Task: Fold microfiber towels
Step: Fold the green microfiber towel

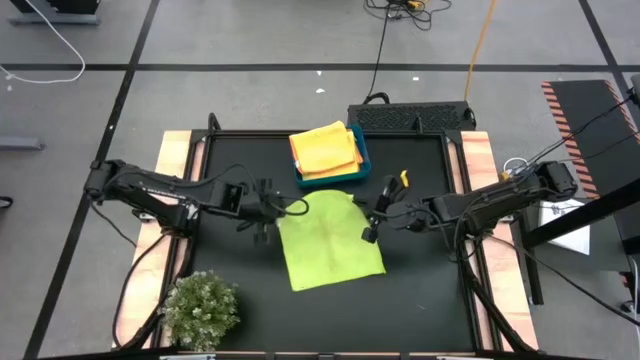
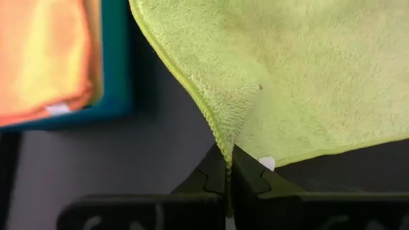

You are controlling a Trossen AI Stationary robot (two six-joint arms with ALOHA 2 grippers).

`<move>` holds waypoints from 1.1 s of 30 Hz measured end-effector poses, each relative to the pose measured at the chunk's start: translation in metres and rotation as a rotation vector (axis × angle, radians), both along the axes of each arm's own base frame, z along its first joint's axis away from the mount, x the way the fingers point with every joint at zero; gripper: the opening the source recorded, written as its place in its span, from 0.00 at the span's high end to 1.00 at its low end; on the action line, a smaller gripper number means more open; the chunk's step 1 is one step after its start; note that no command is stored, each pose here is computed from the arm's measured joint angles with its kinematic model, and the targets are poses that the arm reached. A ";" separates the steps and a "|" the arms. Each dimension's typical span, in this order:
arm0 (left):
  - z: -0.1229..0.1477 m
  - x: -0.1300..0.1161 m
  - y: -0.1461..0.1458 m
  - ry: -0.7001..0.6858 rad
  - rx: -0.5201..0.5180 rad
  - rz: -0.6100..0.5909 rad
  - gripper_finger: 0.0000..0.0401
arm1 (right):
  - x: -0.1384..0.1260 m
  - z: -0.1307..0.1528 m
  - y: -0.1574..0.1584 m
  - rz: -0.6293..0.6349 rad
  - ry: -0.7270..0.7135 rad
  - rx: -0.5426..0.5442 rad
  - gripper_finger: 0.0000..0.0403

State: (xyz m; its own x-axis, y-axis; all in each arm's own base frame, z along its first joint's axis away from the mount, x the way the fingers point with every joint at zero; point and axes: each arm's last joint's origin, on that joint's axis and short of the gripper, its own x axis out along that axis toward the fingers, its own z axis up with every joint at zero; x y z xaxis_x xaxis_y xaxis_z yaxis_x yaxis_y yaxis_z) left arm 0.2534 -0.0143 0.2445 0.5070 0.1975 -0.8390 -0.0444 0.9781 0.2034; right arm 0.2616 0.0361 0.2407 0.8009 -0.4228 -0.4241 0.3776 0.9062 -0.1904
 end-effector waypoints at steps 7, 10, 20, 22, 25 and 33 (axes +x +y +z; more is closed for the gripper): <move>0.010 0.001 0.003 0.002 0.040 0.001 0.99 | -0.019 -0.011 0.008 -0.018 -0.025 -0.015 1.00; 0.009 -0.002 0.005 0.045 0.082 -0.025 0.99 | -0.027 -0.016 0.012 -0.024 -0.035 -0.022 1.00; 0.010 -0.004 0.016 0.055 0.072 -0.017 0.99 | -0.039 -0.007 0.013 -0.012 -0.078 -0.038 1.00; 0.011 -0.003 0.013 0.043 0.073 -0.028 0.99 | -0.039 -0.008 0.016 0.006 -0.064 -0.043 1.00; 0.011 -0.003 0.005 0.042 0.071 -0.061 0.99 | -0.040 -0.014 0.023 0.054 -0.028 -0.055 1.00; 0.001 0.004 -0.036 -0.109 -0.070 -0.283 0.99 | -0.056 -0.047 0.037 0.159 0.037 -0.038 1.00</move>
